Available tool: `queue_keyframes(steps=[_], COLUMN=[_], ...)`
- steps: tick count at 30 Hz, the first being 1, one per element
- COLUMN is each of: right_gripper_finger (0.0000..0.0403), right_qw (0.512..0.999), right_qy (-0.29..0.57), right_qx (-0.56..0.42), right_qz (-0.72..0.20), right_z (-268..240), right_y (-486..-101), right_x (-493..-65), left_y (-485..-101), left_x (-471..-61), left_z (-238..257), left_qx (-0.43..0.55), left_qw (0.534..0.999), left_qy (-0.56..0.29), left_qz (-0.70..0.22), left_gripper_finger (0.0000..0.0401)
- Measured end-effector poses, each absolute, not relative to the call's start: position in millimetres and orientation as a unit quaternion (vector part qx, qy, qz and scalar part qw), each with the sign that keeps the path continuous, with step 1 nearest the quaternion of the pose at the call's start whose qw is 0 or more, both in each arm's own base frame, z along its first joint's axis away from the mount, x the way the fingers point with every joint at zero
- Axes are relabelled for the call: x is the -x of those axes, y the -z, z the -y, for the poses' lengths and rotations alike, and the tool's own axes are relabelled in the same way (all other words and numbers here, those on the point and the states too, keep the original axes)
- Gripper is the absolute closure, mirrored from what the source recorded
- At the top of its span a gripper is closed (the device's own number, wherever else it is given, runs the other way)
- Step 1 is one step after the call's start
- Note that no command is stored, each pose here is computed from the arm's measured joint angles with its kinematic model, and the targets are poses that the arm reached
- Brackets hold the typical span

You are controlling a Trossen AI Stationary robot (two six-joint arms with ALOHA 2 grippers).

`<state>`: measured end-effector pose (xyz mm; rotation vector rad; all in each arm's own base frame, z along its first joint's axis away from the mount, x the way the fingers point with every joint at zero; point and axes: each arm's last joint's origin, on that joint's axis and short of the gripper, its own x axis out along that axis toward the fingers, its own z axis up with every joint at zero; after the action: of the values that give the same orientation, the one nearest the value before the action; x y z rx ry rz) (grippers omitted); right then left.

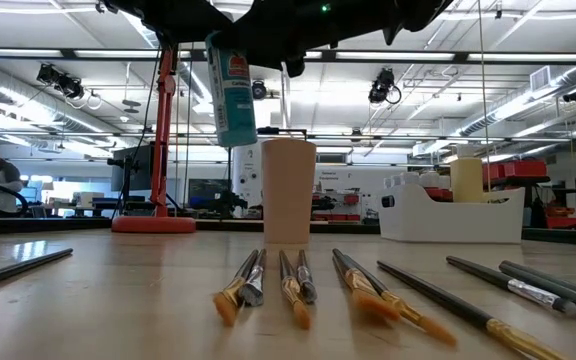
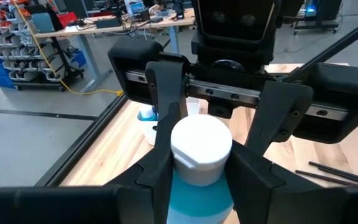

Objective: Pick & Place Paint Supplies
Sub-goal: Put the blue paint bottle into the white bin

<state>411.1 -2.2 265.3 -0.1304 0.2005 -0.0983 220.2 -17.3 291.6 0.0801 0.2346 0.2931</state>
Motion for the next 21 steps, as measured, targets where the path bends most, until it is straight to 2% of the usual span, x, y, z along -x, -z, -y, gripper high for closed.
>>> queue_keyframes(steps=[14,21], right_gripper_finger=[0.0201,0.0201], right_qw=[0.991,0.988], right_qy=[0.067,0.079], right_qx=[0.026,0.025], right_qz=[-0.11,-0.13], right_z=[-3.3,-7.1], right_y=[-263.5,-259.9], right_x=[-410.2,-408.8], left_y=[-290.5,-291.3], left_x=[-220.4,-220.4], left_z=[17.7,17.6], left_qx=[-0.062,-0.072], left_qw=[0.981,0.981], left_qy=[-0.133,-0.133], left_qz=[-0.125,-0.124], left_gripper_finger=[0.0243,0.0201])
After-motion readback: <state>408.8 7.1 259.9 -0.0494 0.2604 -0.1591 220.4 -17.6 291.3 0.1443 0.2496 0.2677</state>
